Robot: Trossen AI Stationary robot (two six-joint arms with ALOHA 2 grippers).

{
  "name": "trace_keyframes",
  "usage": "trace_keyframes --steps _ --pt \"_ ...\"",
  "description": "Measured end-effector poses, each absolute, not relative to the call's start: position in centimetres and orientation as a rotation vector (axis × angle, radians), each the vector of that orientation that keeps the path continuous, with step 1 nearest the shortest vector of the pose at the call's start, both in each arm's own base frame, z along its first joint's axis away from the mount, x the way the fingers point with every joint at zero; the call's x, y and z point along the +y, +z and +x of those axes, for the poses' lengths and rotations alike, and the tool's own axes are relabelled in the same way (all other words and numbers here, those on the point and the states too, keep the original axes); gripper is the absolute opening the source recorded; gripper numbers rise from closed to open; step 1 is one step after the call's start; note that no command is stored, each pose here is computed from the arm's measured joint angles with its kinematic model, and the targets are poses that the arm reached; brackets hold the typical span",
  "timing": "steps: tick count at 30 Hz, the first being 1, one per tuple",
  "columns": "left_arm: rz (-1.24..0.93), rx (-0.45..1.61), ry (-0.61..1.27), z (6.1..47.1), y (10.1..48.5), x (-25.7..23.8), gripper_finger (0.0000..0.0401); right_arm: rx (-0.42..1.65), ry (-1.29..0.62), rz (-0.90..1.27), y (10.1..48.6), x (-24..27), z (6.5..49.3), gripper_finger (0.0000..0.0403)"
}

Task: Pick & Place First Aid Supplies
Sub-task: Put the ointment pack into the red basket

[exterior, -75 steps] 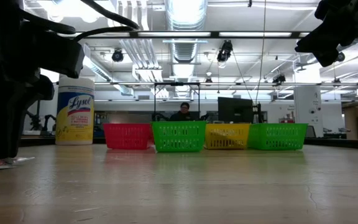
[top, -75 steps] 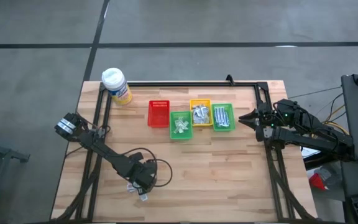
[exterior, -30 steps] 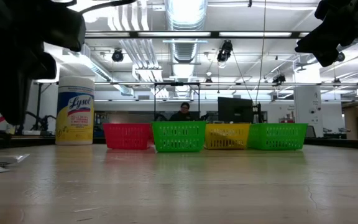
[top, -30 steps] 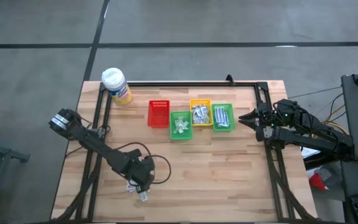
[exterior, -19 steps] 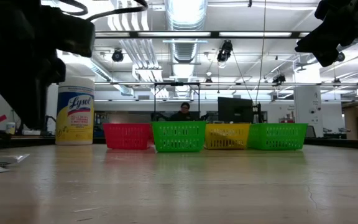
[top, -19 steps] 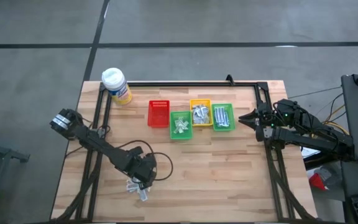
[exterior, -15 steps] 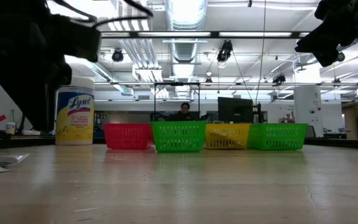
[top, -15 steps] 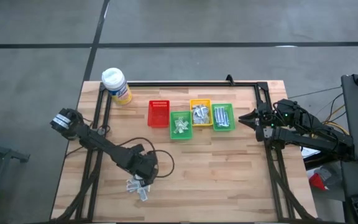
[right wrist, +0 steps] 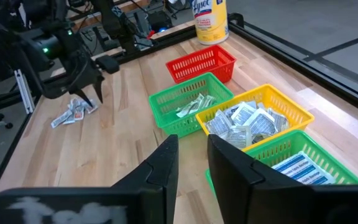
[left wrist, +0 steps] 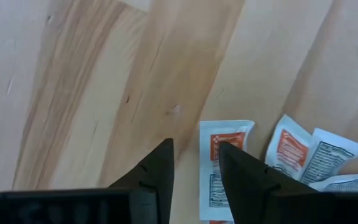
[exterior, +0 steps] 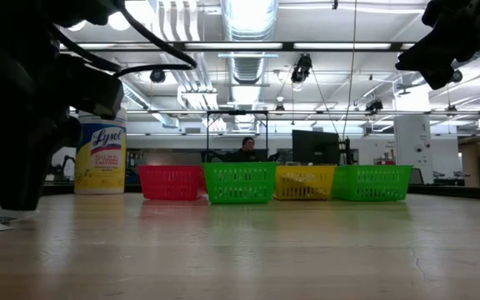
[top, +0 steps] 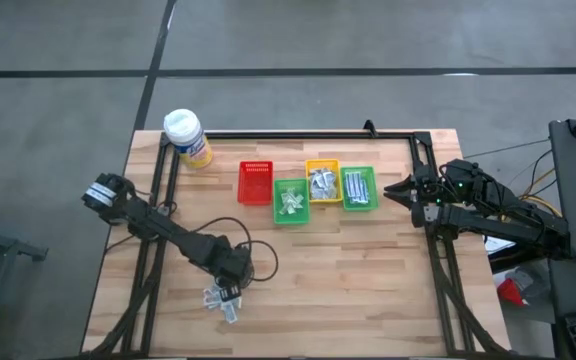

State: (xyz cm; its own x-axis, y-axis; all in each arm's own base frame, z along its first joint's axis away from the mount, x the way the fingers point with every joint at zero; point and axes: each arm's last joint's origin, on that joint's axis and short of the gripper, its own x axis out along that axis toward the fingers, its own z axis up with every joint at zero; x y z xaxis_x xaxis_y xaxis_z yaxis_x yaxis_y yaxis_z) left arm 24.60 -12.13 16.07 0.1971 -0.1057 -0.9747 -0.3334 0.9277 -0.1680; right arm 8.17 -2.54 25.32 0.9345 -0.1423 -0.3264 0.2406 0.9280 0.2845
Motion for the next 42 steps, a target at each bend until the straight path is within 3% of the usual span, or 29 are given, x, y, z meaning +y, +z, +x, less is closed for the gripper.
trace_keyframes --steps 10,27,42 --pt "-0.417 1.361 0.108 25.0 15.6 -11.6 0.0119 0.307 -0.199 0.327 25.3 -2.5 8.2 0.0068" --pt "-0.593 1.415 -0.054 25.5 15.3 -9.5 0.0119 0.307 -0.2 0.327 25.3 -2.5 8.2 0.0087" --pt "-0.656 1.399 -0.067 25.3 14.5 -9.1 0.0107 0.307 -0.2 0.327 25.3 -2.5 8.2 0.0069"
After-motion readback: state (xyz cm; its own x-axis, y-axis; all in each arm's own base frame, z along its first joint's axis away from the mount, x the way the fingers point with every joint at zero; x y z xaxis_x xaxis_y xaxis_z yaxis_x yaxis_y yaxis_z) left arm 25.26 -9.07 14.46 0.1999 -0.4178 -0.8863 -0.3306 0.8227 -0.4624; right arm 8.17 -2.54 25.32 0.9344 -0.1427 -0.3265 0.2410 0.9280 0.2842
